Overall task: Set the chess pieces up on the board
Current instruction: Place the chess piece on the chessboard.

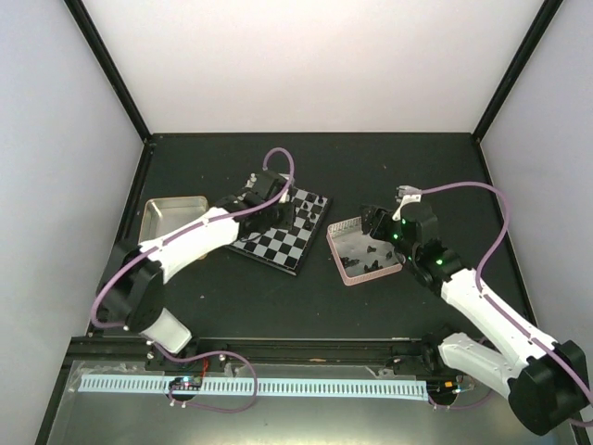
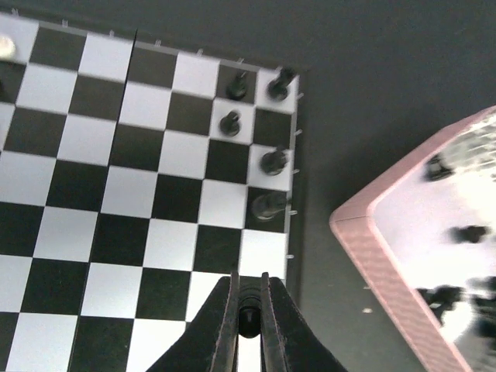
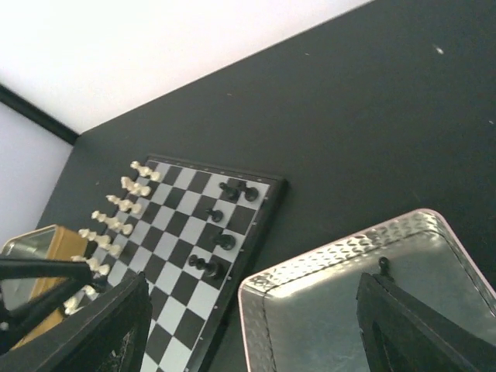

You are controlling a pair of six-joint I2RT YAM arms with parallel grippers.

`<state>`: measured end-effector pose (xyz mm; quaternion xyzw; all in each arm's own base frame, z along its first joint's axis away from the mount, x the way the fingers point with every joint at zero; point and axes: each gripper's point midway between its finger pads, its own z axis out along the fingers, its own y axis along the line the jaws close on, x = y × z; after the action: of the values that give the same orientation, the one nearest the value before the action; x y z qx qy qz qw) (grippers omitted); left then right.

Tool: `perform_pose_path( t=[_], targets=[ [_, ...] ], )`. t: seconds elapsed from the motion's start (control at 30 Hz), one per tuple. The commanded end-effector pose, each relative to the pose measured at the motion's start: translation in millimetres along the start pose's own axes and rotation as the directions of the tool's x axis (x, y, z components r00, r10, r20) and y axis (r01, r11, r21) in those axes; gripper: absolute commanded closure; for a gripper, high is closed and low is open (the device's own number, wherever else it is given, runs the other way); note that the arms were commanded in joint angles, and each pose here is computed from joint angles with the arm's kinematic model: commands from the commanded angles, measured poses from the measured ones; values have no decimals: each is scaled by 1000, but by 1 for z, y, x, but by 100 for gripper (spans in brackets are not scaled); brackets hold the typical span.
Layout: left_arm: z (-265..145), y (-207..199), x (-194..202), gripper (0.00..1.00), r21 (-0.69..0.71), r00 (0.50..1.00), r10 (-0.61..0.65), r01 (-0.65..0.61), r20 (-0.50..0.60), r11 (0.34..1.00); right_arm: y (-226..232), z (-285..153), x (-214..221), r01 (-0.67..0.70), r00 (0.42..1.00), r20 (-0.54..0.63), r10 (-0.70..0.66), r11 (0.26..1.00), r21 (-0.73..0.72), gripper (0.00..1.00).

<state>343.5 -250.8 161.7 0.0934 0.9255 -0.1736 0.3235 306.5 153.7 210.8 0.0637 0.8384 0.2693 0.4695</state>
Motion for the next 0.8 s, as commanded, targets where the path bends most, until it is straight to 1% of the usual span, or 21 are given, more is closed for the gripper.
perform_pose_path(
  t=[0.0, 0.1, 0.2, 0.37, 0.5, 0.77],
  targets=[
    [30, 8, -7, 98, -83, 999, 33, -33, 0, 996, -21, 5, -1, -90, 996, 30, 87, 990, 108, 27],
    [54, 9, -4, 98, -101, 999, 33, -36, -31, 994, -23, 9, 4, -92, 996, 10, 91, 989, 117, 27],
    [69, 7, -5, 98, -97, 998, 50, -54, -41, 994, -23, 11, 7, -92, 996, -6, 93, 988, 120, 27],
    [86, -1, -8, 98, -64, 996, 81, -84, -49, 994, -27, 15, 12, -89, 995, -23, 93, 986, 139, 27],
    [101, -1, -6, 98, -65, 995, 86, -90, -57, 994, -28, 18, 14, -89, 995, -35, 95, 986, 141, 27],
    [118, 10, -10, 99, -130, 994, 93, -99, -53, 987, -28, 20, 15, -84, 994, -50, 92, 986, 147, 27]
  ],
)
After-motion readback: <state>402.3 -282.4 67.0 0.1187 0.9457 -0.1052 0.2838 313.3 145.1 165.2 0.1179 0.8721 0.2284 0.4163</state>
